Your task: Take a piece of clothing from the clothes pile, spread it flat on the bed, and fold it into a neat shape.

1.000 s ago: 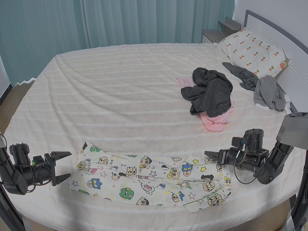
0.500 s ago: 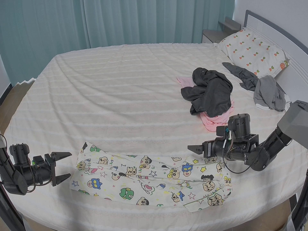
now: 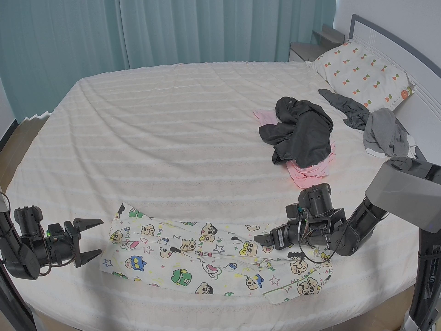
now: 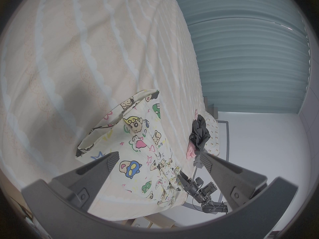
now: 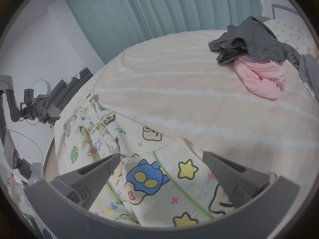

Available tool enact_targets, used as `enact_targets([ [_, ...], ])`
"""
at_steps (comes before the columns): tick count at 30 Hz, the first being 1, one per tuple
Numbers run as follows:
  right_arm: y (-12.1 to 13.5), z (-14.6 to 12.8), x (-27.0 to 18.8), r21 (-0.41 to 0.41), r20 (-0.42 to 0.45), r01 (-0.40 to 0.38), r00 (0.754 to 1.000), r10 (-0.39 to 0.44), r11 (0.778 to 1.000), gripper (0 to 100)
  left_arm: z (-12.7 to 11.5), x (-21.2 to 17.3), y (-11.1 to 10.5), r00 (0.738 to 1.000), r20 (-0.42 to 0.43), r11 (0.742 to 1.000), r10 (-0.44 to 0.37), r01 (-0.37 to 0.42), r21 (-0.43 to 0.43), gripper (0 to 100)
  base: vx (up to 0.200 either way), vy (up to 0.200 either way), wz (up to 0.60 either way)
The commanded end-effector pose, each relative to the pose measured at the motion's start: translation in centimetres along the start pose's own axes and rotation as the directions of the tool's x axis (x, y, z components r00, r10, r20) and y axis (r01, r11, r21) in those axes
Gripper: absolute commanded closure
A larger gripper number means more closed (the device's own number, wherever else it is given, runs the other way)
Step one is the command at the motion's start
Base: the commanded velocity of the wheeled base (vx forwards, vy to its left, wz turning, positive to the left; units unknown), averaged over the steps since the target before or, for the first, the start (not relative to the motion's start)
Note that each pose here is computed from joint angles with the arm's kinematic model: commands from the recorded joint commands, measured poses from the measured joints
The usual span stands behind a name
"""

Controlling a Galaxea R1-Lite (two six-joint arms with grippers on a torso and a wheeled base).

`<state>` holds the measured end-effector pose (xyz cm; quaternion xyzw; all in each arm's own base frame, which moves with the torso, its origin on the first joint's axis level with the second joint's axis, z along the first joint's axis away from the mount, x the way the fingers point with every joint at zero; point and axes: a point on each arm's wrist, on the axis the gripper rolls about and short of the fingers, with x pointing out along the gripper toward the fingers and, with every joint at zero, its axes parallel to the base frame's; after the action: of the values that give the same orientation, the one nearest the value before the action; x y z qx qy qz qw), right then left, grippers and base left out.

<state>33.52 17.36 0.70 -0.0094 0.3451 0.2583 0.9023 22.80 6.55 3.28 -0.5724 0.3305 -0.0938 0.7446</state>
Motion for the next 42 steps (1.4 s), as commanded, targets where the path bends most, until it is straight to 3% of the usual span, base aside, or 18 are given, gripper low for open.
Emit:
enact_targets([
  [1,0.1,-0.1,0.8,-0.003,-0.003,0.002,1.000,-0.002,1.000,0,0.0,0.0,0.0,1.000,-0.002,1.000,0.001,-0.001,-0.001,0,0.000,0.000,0.00],
  [3,0.1,0.1,0.9,-0.004,0.003,0.001,1.000,-0.001,1.000,0,-0.1,0.0,0.0,1.000,-0.003,1.000,0.000,0.000,-0.001,0,0.000,0.000,0.00],
  [4,0.1,0.1,0.9,-0.004,0.003,0.001,1.000,-0.001,1.000,100,-0.1,0.0,0.0,1.000,-0.003,1.000,0.000,0.000,-0.001,0,0.000,0.000,0.00],
  [22,2.9,0.5,0.3,-0.050,0.043,-0.026,0.999,0.028,0.998,100,-0.1,0.0,0.0,1.000,-0.004,1.000,0.001,-0.001,0.000,0,0.000,0.000,0.00],
  [30,1.4,1.1,0.7,-0.032,0.059,0.068,0.996,-0.066,0.997,100,-0.1,0.0,0.0,1.000,-0.004,1.000,0.001,-0.001,0.000,0,0.000,0.000,0.00],
  [31,1.3,1.1,0.7,-0.032,0.055,0.071,0.996,-0.069,0.997,0,-0.1,0.0,0.0,1.000,-0.003,1.000,0.000,0.000,0.001,0,0.000,0.000,0.00],
  [42,1.0,0.6,2.0,-0.026,0.029,0.073,0.997,-0.072,0.997,0,-0.1,0.0,0.0,1.000,-0.004,1.000,0.001,-0.001,0.003,0,0.000,0.000,0.00],
])
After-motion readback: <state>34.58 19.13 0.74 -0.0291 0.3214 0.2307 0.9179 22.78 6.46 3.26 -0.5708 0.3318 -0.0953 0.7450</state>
